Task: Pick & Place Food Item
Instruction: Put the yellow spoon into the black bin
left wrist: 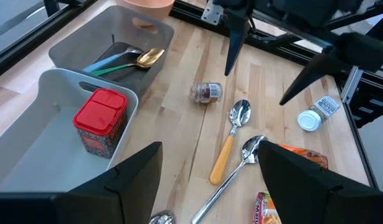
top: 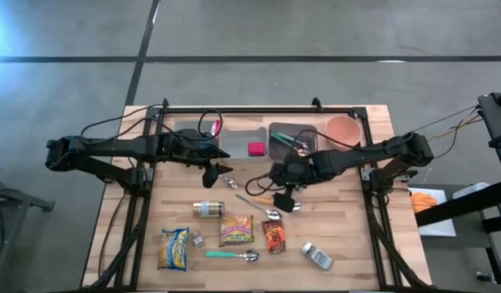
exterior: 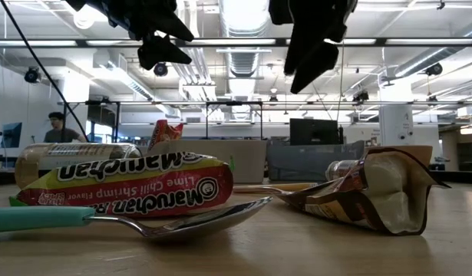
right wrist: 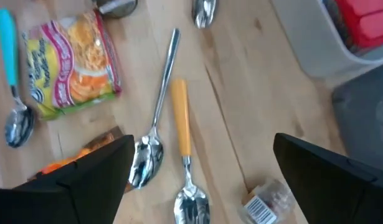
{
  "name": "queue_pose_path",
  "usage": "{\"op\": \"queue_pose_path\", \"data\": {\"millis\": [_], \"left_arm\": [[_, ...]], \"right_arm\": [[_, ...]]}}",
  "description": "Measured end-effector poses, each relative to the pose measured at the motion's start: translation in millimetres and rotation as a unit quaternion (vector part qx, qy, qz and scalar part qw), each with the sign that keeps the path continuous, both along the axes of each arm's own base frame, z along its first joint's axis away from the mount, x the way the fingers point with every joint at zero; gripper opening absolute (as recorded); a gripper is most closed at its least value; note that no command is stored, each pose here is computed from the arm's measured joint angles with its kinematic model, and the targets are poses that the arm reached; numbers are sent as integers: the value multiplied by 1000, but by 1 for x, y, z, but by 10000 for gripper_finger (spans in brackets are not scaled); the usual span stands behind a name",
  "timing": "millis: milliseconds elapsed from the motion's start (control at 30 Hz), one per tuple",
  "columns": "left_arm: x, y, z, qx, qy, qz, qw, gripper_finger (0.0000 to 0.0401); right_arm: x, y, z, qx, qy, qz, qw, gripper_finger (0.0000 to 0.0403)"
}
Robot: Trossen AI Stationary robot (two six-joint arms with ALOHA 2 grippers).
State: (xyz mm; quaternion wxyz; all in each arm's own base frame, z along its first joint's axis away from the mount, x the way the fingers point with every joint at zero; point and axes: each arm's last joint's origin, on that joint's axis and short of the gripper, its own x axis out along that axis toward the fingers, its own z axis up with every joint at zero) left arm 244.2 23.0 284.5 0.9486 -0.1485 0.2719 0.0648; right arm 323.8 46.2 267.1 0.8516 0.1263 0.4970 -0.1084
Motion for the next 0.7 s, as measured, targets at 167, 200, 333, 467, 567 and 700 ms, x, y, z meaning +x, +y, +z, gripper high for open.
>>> {"op": "queue_pose_path", "data": {"millis": [167, 200, 333, 467, 567, 700], "left_arm": [[0, 0, 0, 0, 1, 0, 1000, 270], [0, 0, 0, 0, 2, 0, 1000, 270], [0, 0, -1, 0, 3, 0, 1000, 270], [0, 0, -1, 0, 3, 0, 1000, 270], [0, 0, -1, 0, 3, 0, 1000, 270], [0, 0, -1, 0, 3, 0, 1000, 270]], "right_arm": [[7, 7, -21, -12, 33, 0, 999, 382], [10, 8, -27, -14, 41, 2, 999, 382], [17, 10, -46, -30, 73, 16, 997, 382], [21, 11, -58, -44, 93, 39, 994, 382], [23, 11, -65, -50, 105, 53, 992, 381], [25, 11, -74, -60, 119, 74, 988, 381]]}}
